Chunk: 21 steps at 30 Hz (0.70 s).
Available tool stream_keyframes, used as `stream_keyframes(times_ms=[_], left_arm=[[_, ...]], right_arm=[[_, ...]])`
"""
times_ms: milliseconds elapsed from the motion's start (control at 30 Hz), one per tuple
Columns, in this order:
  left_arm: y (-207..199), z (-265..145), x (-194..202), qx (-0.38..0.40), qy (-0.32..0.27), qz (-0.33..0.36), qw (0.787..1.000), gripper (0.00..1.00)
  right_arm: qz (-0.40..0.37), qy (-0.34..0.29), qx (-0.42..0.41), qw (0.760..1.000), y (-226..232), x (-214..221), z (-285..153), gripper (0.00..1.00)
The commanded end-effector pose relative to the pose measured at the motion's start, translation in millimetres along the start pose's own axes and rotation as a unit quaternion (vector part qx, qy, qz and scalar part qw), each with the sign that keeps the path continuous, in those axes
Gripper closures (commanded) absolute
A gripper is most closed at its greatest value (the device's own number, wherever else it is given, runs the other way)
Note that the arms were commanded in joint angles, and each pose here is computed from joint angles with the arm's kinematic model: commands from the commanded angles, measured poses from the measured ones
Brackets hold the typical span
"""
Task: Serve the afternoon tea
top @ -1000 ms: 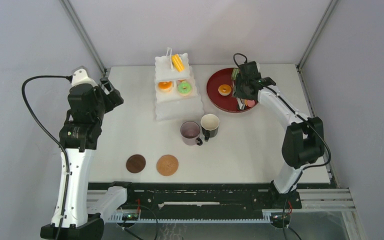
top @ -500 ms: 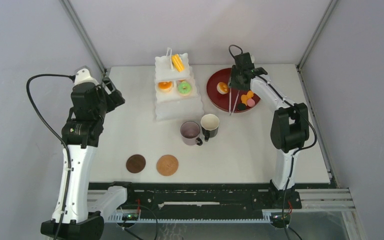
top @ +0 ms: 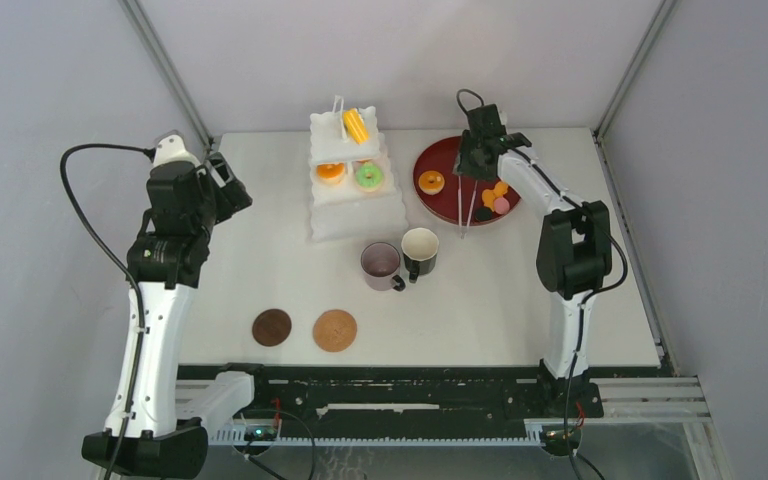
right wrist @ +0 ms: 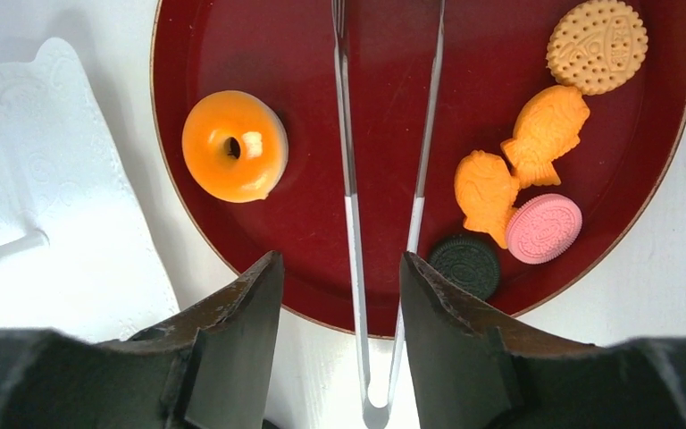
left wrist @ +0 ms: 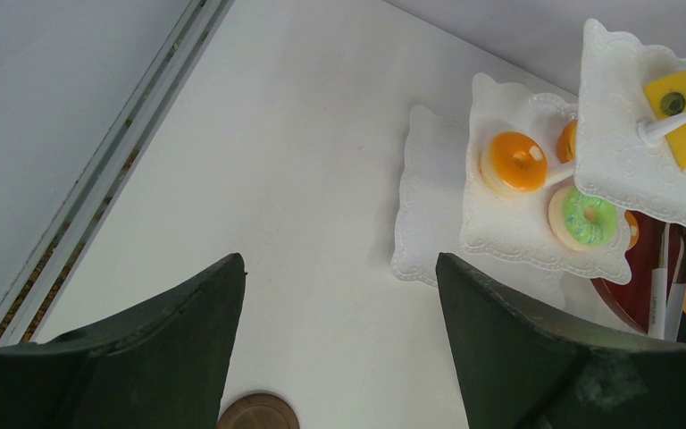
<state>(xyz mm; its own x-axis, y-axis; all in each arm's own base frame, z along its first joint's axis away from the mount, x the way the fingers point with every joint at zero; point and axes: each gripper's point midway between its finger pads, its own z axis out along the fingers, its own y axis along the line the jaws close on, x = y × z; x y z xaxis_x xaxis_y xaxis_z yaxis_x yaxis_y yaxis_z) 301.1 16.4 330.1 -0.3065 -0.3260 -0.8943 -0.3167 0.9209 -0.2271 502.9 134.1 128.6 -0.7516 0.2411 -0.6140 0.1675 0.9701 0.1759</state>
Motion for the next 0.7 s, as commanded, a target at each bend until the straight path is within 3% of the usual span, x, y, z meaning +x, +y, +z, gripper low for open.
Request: stream_keyframes(times_ms=[0, 333, 667], left_arm=[[-5, 3, -10, 0.008, -0.021, -0.001, 1.000, 0.17], [-8, 6, -6, 0.016, -0.014, -0.004, 1.000, 0.18], [-8, 8, -3, 0.014, -0.010, -0.002, 1.000, 0.18]], right_arm=[[-0.007, -0.016, -0.007, 1.000, 1, -4, -14, 0.40], [-0.037, 0.028, 0.007, 0.999, -5, 50, -1, 0.32], [-0.050, 0.017, 0.029, 0.998, -1, 40, 24, 0.36]])
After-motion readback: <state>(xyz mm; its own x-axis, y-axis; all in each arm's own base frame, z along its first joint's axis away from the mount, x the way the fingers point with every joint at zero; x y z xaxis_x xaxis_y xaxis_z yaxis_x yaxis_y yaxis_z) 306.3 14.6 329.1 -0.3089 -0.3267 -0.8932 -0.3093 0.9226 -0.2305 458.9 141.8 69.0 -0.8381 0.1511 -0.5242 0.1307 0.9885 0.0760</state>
